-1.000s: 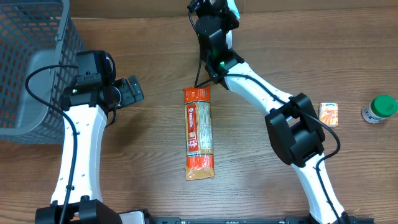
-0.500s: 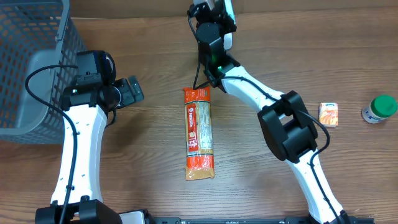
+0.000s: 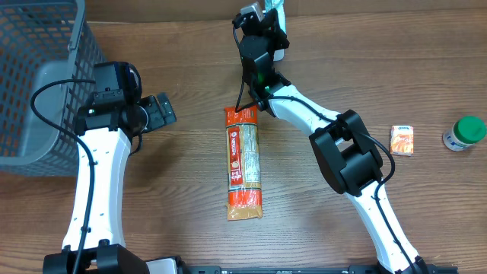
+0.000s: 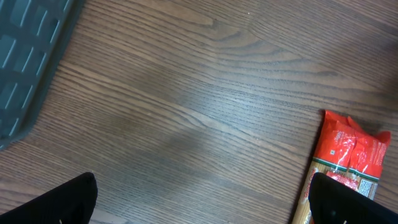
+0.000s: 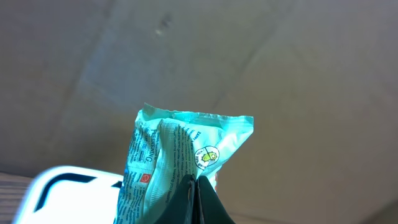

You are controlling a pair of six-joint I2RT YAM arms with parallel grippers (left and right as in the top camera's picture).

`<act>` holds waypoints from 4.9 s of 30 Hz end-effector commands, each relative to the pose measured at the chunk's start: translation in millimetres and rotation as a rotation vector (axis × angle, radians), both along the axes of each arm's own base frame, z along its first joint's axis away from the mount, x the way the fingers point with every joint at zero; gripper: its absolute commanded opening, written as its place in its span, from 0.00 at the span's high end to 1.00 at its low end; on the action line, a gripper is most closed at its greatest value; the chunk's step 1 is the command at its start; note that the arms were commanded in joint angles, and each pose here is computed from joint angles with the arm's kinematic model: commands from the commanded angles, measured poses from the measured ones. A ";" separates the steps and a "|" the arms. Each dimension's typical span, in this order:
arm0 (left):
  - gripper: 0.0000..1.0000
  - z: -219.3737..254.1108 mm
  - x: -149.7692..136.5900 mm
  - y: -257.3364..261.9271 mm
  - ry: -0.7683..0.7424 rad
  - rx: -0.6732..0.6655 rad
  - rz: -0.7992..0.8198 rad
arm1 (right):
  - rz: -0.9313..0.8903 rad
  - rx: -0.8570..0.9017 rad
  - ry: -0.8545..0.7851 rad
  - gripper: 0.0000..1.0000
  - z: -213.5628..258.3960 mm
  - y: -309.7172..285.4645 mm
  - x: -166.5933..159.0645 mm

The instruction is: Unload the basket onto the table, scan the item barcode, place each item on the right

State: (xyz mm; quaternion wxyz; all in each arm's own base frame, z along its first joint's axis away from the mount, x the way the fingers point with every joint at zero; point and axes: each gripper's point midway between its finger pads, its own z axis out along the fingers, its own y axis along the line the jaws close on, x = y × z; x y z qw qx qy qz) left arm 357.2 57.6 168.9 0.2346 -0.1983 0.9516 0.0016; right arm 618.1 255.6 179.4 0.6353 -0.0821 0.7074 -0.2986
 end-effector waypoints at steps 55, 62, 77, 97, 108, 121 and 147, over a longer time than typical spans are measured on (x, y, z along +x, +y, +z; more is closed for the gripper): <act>0.00 1.8 1.2 -1.2 -0.005 0.002 -0.014 | -0.195 0.705 1.314 0.52 -127.8 -196.5 -247.3; 0.00 1.8 1.2 -1.2 -0.005 0.002 -0.014 | -0.099 0.875 1.379 0.85 -128.6 -164.6 -255.5; 0.00 1.8 1.2 -1.2 -0.005 0.002 -0.014 | -0.495 0.638 1.214 0.85 -164.9 -244.7 -272.5; 0.00 1.8 1.2 -1.2 -0.005 0.002 -0.014 | 0.357 0.847 1.264 0.73 -54.9 -39.0 -271.3; 0.00 1.8 1.2 -1.2 -0.005 0.003 -0.014 | 0.388 0.742 1.111 0.59 -77.4 77.9 -296.5; 0.00 1.9 1.3 -1.2 -0.005 0.002 -0.014 | 0.328 0.520 0.950 0.60 -121.4 110.1 -309.9; 0.00 1.8 1.2 -1.2 -0.005 0.003 -0.014 | 0.316 0.497 1.019 0.66 -154.2 107.5 -319.5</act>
